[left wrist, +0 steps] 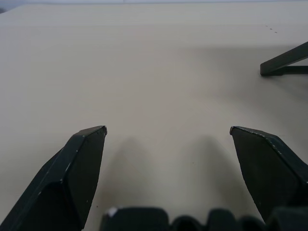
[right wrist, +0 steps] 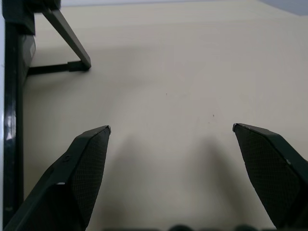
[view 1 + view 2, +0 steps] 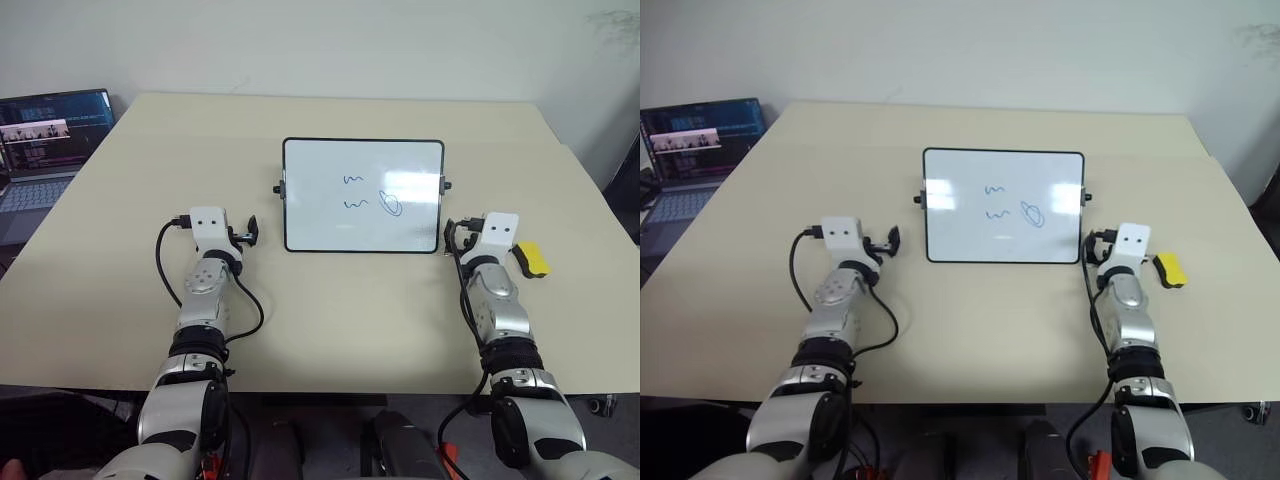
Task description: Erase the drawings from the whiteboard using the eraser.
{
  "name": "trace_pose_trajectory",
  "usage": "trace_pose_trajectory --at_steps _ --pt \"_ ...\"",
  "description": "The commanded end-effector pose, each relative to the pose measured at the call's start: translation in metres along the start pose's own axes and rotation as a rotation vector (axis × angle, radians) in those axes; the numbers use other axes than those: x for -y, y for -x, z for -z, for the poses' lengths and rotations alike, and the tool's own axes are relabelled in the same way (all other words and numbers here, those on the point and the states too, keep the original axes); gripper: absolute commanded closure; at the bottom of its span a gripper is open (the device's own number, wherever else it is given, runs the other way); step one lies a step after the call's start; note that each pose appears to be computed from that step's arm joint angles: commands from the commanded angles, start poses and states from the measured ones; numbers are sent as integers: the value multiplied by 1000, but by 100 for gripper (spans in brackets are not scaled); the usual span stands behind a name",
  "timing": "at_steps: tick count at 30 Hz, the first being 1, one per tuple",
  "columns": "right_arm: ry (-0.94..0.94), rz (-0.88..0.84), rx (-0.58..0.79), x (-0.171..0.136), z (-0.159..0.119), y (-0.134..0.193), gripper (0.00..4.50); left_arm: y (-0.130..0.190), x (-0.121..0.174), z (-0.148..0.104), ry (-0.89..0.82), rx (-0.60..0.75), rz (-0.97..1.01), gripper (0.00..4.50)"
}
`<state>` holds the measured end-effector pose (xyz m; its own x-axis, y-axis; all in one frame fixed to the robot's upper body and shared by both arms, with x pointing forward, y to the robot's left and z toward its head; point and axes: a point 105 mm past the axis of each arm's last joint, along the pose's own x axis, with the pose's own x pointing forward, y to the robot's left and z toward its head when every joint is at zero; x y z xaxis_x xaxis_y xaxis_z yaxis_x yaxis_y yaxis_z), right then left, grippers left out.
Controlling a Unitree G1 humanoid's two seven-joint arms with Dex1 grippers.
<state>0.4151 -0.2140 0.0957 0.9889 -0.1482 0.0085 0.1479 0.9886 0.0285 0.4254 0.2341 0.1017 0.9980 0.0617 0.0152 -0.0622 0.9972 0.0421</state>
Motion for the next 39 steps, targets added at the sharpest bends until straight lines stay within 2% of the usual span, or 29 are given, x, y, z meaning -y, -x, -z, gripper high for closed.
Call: trace_pose_trajectory --at_steps 1,7,14,18,23,26,27,30,33,36,39 --pt "-5 -9 43 -6 -11 -3 2 -3 -2 -19 -28 52 11 0" --pt "-14 8 64 -3 -18 -5 2 -7 9 -21 -25 50 47 0" --pt "6 2 70 13 -26 -3 2 -4 4 -35 -11 92 108 0" --pt "14 -31 76 23 -47 3 2 11 -25 -62 -35 140 226 0" --pt "55 -64 40 46 -75 15 2 42 -31 -110 -90 166 528 0" --pt "81 17 -24 79 -92 23 2 68 0 -125 -128 71 835 0" --pt "74 49 -57 92 -97 25 2 78 20 -129 -139 63 951 0" --pt "83 73 -164 116 -99 30 2 86 73 -132 -107 66 1130 0" --pt "122 73 -275 132 -89 33 2 86 114 -116 -126 46 1207 0" --pt "125 74 -374 148 -76 35 2 84 152 -89 -197 15 1255 0" --pt "124 69 -411 155 -71 35 2 86 171 -72 -263 1 1279 0"
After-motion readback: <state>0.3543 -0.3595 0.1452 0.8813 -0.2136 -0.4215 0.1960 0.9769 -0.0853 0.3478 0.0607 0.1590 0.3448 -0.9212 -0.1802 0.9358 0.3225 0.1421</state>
